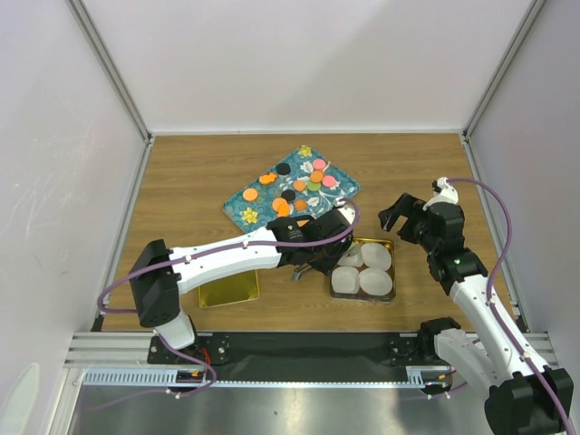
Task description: Pack the cookies
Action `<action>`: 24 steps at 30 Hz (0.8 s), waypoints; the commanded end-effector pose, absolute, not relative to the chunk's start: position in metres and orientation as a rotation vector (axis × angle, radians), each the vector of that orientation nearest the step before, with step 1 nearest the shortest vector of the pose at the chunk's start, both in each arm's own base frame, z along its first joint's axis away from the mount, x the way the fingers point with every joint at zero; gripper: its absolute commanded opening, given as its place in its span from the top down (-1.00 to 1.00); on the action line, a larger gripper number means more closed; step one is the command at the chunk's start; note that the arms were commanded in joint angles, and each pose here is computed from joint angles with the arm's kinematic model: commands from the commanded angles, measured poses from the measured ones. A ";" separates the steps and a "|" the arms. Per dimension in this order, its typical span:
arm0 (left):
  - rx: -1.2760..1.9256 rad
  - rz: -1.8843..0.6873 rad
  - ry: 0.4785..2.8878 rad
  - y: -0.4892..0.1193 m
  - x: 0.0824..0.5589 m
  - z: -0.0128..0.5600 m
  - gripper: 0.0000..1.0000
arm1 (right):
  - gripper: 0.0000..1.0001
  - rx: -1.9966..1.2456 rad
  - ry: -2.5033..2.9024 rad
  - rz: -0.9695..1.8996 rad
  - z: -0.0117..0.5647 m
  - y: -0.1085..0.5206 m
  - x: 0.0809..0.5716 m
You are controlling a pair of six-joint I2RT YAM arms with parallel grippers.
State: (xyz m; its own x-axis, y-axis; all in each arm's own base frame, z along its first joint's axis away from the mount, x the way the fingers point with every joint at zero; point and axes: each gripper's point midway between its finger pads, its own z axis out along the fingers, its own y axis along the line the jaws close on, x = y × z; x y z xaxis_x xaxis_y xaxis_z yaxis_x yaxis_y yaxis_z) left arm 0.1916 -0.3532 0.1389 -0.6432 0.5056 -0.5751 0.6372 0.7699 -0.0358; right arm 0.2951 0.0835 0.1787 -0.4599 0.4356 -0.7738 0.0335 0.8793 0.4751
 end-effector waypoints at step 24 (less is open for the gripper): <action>0.639 -0.386 2.277 -0.328 0.222 0.215 -0.08 | -0.99 0.325 1.993 0.471 0.182 0.081 0.297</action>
